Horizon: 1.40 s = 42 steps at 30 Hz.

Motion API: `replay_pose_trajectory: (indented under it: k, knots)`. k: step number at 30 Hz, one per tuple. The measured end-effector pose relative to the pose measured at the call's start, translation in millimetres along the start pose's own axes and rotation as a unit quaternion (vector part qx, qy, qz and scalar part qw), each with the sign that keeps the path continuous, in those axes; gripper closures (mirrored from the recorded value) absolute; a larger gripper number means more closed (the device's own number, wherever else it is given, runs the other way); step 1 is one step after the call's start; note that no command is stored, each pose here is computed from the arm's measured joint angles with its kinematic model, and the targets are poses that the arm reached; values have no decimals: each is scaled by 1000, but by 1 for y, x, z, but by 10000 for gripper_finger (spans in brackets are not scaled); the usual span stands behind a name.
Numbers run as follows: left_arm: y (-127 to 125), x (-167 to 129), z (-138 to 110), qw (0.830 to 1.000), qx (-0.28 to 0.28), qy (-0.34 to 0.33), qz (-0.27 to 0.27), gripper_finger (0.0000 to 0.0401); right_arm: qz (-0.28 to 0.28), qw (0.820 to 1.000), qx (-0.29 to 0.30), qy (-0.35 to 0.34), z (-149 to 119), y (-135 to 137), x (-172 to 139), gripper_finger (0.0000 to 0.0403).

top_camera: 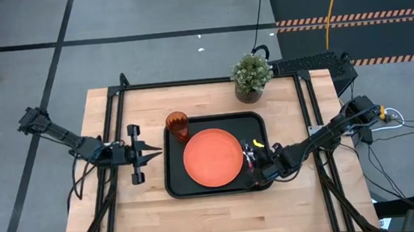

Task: Pick and place plate/cup/fork/spoon on tray
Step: Put the orange spoon on the black serving tray

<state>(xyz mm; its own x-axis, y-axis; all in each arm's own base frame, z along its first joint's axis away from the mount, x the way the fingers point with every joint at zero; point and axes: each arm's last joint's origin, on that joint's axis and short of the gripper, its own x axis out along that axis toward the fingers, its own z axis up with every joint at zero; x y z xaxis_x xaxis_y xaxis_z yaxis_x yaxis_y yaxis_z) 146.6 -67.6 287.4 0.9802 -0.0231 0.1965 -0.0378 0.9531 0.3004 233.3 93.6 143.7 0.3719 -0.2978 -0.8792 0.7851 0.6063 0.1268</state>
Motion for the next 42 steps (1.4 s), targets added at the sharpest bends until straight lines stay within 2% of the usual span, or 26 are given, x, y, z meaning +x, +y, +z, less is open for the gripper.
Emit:
replay_pose_trajectory:
  k: [7, 11, 24, 34, 37, 42]
  knots:
    - [-1, 0, -1, 1000, 4, 7, -2, 359, 23, 1000, 14, -9, 0, 3, 2, 324]
    - [-1, 0, -2, 1000, 4, 7, -2, 359, 9, 1000, 8, -7, 0, 0, 2, 340]
    - [-1, 0, -1, 1000, 2, 7, -2, 359, -16, 999, 4, -29, 0, -3, 8, 313]
    - [-1, 0, -1, 1000, 1, 7, -2, 359, -20, 999, 25, -19, -9, -11, 22, 315]
    - [-1, 0, -1, 1000, 1, 6, -2, 359, -22, 999, 24, -20, -9, -11, 22, 330]
    - [0, 0, -1, 1000, 1, 6, -2, 359, -24, 999, 26, -21, -9, -12, 23, 383]
